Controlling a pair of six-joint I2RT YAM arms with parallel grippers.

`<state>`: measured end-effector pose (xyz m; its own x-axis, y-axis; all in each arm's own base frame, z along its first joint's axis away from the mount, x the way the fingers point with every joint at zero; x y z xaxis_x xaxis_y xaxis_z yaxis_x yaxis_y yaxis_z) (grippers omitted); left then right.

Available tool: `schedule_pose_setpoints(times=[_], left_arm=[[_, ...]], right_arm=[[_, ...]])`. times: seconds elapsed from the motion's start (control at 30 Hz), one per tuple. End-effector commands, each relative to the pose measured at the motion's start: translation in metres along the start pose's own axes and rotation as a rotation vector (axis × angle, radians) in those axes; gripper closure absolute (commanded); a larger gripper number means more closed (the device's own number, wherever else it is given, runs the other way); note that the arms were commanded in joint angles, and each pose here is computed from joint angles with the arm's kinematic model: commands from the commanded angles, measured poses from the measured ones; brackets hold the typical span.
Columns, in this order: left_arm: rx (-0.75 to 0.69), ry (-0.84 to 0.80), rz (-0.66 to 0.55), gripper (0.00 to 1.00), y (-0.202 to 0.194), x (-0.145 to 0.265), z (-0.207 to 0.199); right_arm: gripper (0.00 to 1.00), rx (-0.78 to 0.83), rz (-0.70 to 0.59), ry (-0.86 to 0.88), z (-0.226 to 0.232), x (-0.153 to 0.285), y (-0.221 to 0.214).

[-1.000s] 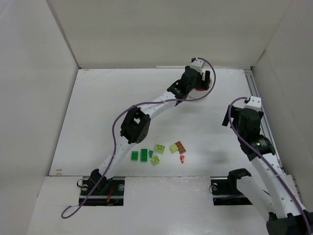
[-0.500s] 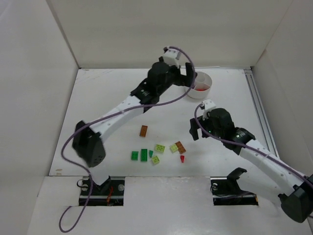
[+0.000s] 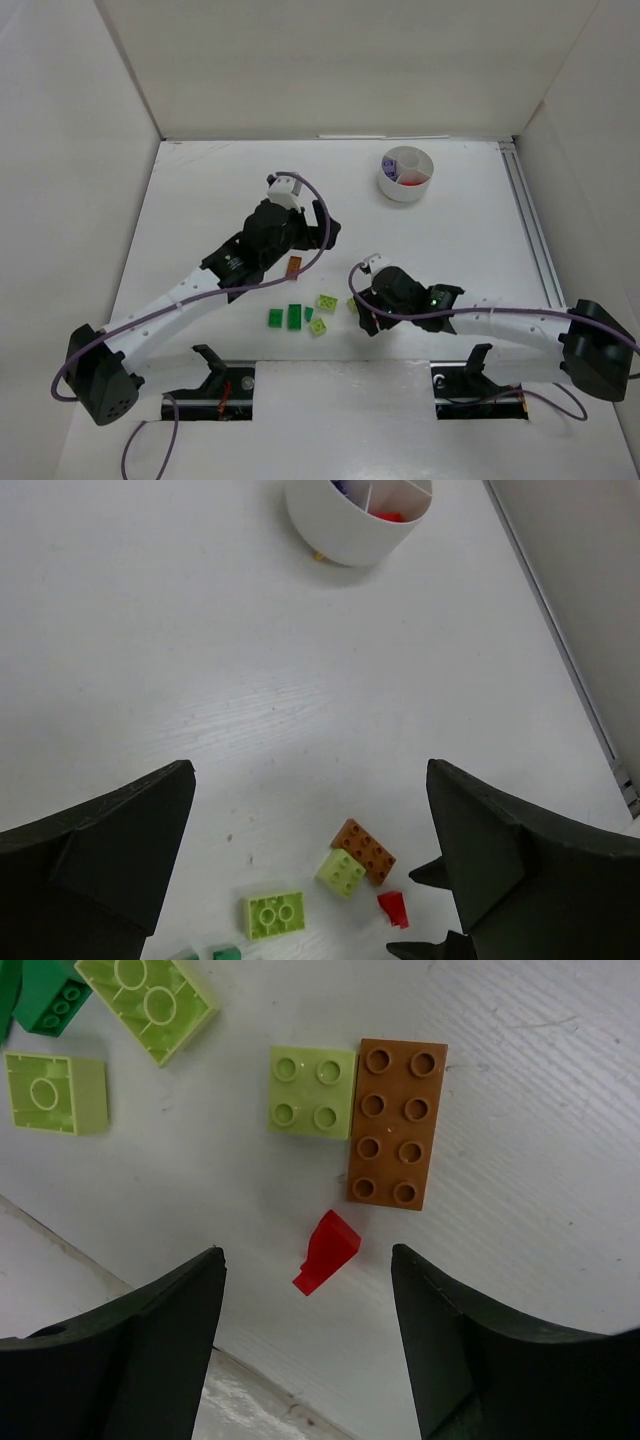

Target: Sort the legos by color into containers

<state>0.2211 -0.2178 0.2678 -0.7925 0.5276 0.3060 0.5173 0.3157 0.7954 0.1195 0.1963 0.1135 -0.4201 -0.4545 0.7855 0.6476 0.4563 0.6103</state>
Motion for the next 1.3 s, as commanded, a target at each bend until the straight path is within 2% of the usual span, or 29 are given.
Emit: schedule_pose_setpoints(times=[0.0, 0.03, 0.33, 0.5, 0.7, 0.77, 0.97, 1.07, 1.1, 1.13, 1.27], left_arm=[[0.081, 0.018, -0.055, 0.00, 0.008, 0.026, 0.001], [0.077, 0.024, -0.050, 0.00, 0.005, 0.029, 0.003], [0.125, 0.050, -0.091, 0.00, 0.005, 0.053, 0.011], [0.121, 0.100, -0.107, 0.00, 0.008, 0.054, 0.016], [0.099, 0.145, -0.104, 0.00, 0.005, 0.052, 0.022], [0.096, 0.158, -0.102, 0.00, 0.002, 0.048, 0.025], [0.093, 0.219, -0.070, 0.00, 0.002, 0.033, 0.040], [0.107, 0.248, -0.067, 0.00, 0.007, 0.025, 0.054], [0.117, 0.219, -0.041, 0.00, 0.006, 0.022, 0.054], [0.140, 0.198, -0.038, 0.00, 0.007, 0.020, 0.056], [0.190, 0.150, 0.011, 0.00, -0.001, 0.012, 0.074]], right_arm=[[0.28, -0.094, -0.064, -0.030, 0.008, -0.005, 0.009], [0.35, -0.104, -0.067, -0.042, 0.007, -0.007, 0.006], [0.42, -0.159, -0.026, -0.092, 0.004, -0.017, -0.009], [0.62, -0.168, -0.010, -0.099, 0.003, -0.019, -0.014], [0.76, -0.158, -0.011, -0.108, 0.003, -0.020, -0.011], [0.79, -0.139, -0.044, -0.117, 0.002, -0.015, -0.002], [0.79, -0.048, -0.215, -0.174, -0.010, 0.017, 0.055], [0.79, -0.081, -0.317, -0.249, -0.054, 0.026, 0.096], [0.79, -0.088, -0.339, -0.236, -0.065, 0.028, 0.108], [0.79, -0.131, -0.399, -0.294, -0.092, 0.040, 0.130], [0.79, -0.126, -0.452, -0.447, -0.156, 0.051, 0.178]])
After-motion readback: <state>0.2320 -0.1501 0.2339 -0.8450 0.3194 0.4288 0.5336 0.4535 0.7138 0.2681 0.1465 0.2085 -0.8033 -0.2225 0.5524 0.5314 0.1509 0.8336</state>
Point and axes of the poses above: each gripper's point midway between its finger pads, its own x axis back along the fingers, its own z axis along the line the jaws close on, y = z × x, the point moved 8 cm from there along x, back along the fingers, and after that the axes turned 7 degrees about x, right-handed, at the moved point
